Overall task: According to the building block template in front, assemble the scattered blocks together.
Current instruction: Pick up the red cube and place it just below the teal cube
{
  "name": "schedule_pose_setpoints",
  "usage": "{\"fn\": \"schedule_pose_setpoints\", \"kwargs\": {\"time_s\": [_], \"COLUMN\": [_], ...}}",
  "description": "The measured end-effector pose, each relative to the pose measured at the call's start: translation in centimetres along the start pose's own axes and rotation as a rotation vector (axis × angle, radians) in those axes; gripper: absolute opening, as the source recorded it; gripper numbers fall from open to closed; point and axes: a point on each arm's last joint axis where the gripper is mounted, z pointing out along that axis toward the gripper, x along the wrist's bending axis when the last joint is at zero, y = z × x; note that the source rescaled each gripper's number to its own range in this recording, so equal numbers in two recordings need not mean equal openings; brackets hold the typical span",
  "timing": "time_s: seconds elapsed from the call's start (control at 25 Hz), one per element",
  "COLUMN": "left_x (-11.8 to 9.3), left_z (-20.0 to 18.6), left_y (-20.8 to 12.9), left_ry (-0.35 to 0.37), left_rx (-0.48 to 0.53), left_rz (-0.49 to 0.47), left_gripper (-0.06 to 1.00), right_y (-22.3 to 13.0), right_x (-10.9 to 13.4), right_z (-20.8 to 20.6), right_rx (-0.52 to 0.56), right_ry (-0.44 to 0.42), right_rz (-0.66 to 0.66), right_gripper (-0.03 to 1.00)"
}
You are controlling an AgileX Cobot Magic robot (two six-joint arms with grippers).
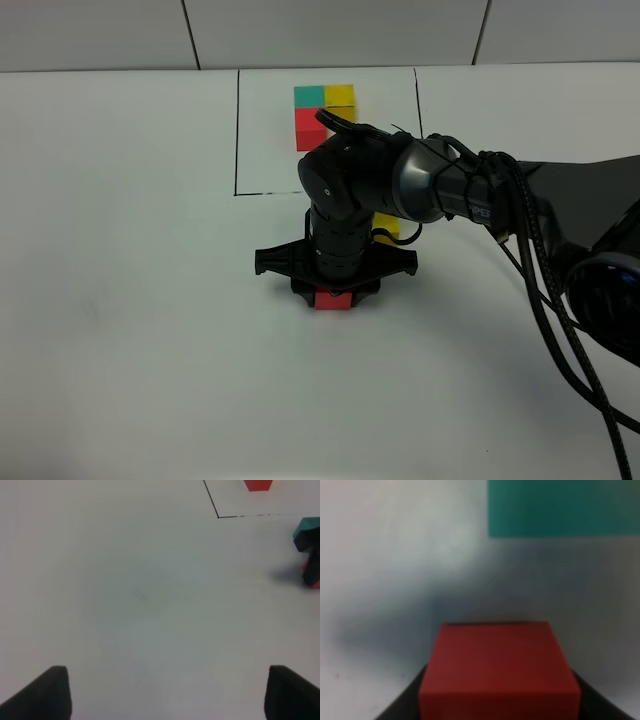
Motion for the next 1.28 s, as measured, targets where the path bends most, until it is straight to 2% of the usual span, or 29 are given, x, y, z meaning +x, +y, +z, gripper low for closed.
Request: {"fn": "schedule_pose_setpoints", "kwargs": {"time_s": [0.56, 1.28], "left_x": [0.0, 0.0], "left_z": [0.0, 0.0], "left_y": [0.0, 0.0], "left_ry": [0.000, 0.000], "left_rx": [0.000, 0.000], "left_rz": [0.000, 0.000], "left_gripper": [0.71, 0.71], "right_y": [1.1, 1.9], "right_x": [-1.0, -1.6], "right_z": [0.4, 0.4], "right_rx": [-0.006, -0.047], "right_ry": [-0.060, -0.048], "right_rz": [-0.022, -0.015], "right_gripper": [0.01, 0.01]}}
